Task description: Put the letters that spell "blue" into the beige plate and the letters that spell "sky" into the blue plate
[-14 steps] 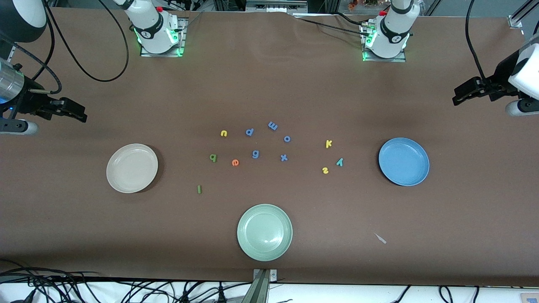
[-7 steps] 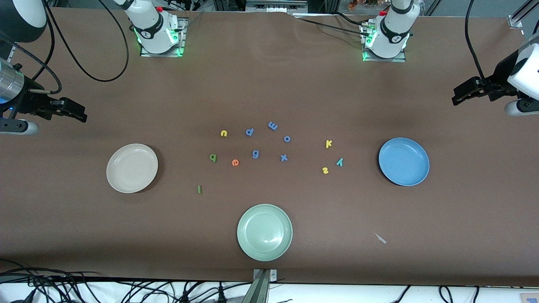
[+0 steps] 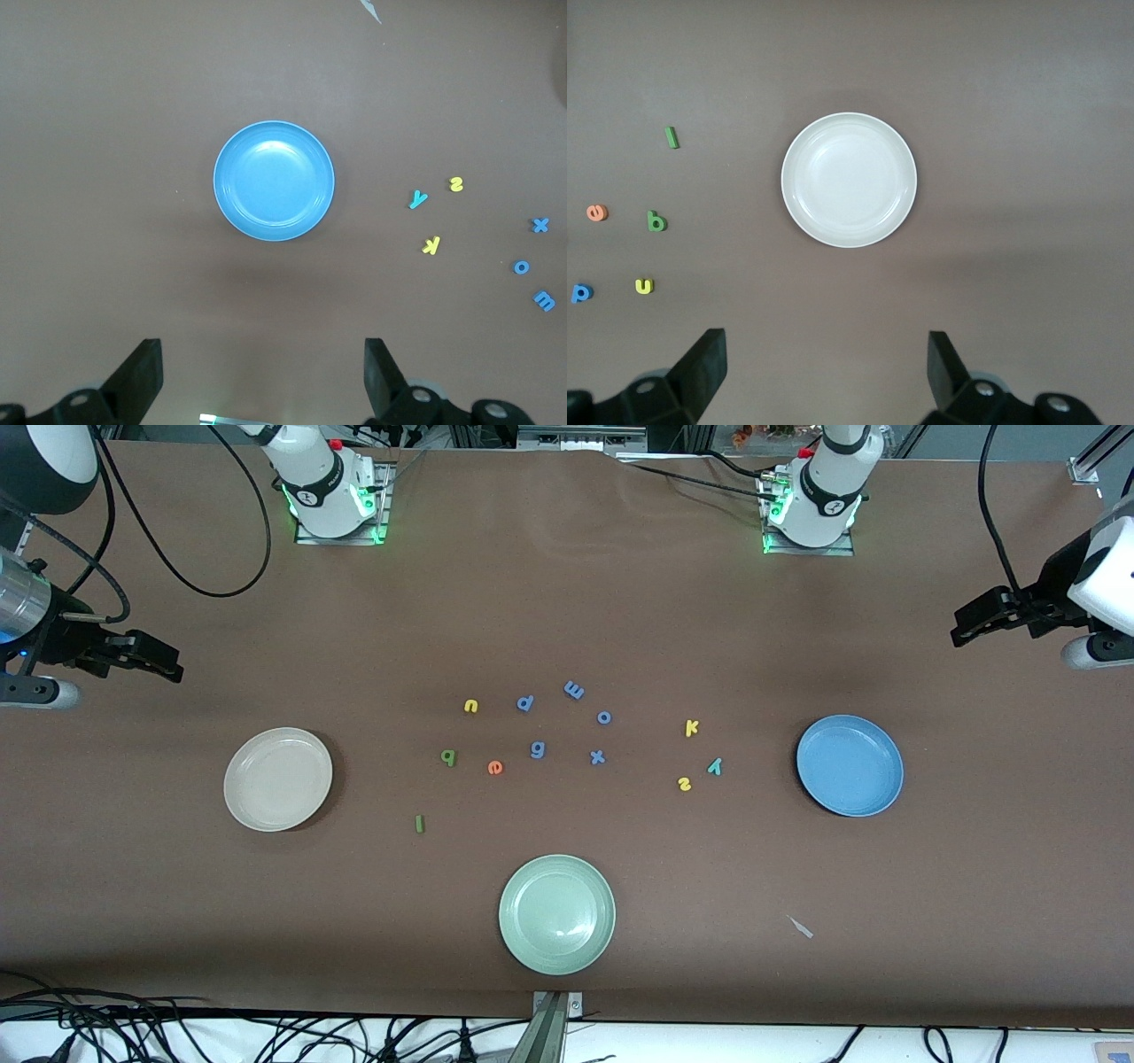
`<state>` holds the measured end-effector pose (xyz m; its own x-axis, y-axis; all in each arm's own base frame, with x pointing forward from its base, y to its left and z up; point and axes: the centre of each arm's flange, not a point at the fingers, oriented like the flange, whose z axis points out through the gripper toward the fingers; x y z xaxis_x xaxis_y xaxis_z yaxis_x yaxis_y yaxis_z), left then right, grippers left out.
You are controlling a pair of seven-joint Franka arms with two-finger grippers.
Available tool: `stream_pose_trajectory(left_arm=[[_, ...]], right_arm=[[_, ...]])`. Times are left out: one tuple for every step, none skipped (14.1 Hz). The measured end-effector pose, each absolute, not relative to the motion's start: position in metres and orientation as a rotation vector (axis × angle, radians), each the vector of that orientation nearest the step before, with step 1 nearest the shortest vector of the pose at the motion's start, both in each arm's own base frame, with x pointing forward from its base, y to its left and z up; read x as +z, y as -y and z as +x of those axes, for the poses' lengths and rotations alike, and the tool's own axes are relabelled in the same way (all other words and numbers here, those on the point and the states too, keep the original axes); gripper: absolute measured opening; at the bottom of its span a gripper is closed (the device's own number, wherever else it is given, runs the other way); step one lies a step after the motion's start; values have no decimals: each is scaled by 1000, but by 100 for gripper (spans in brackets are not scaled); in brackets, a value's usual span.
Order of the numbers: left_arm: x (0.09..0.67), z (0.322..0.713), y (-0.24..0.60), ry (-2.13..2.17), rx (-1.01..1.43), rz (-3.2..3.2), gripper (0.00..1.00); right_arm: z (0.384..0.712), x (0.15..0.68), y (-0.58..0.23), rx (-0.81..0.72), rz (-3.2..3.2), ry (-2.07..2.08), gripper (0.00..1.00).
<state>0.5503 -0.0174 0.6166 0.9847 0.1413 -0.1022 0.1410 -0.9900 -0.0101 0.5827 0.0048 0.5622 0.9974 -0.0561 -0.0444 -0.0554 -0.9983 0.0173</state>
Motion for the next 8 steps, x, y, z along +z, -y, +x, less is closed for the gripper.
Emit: stream_pose_trajectory(left_arm=[[616, 550, 17, 222, 170, -3126, 100], [616, 549, 17, 222, 174, -3125, 100], [616, 549, 17, 222, 175, -3125, 100], [616, 549, 17, 222, 175, -3125, 100], [616, 549, 17, 222, 175, -3125, 100], [616, 549, 17, 222, 176, -3125, 100], [616, 549, 17, 222, 176, -3125, 100], [616, 549, 17, 222, 176, -3125, 100]], right_arm=[[583, 562, -5, -70, 3123, 87, 100], [583, 562, -5, -70, 3123, 87, 100], [583, 562, -5, -70, 3123, 87, 100], [583, 562, -5, -70, 3123, 87, 100], [583, 562, -5, -70, 3123, 87, 100], [583, 562, -5, -70, 3123, 87, 100], [583, 562, -5, -70, 3123, 87, 100], [583, 562, -5, -70, 3123, 87, 100]])
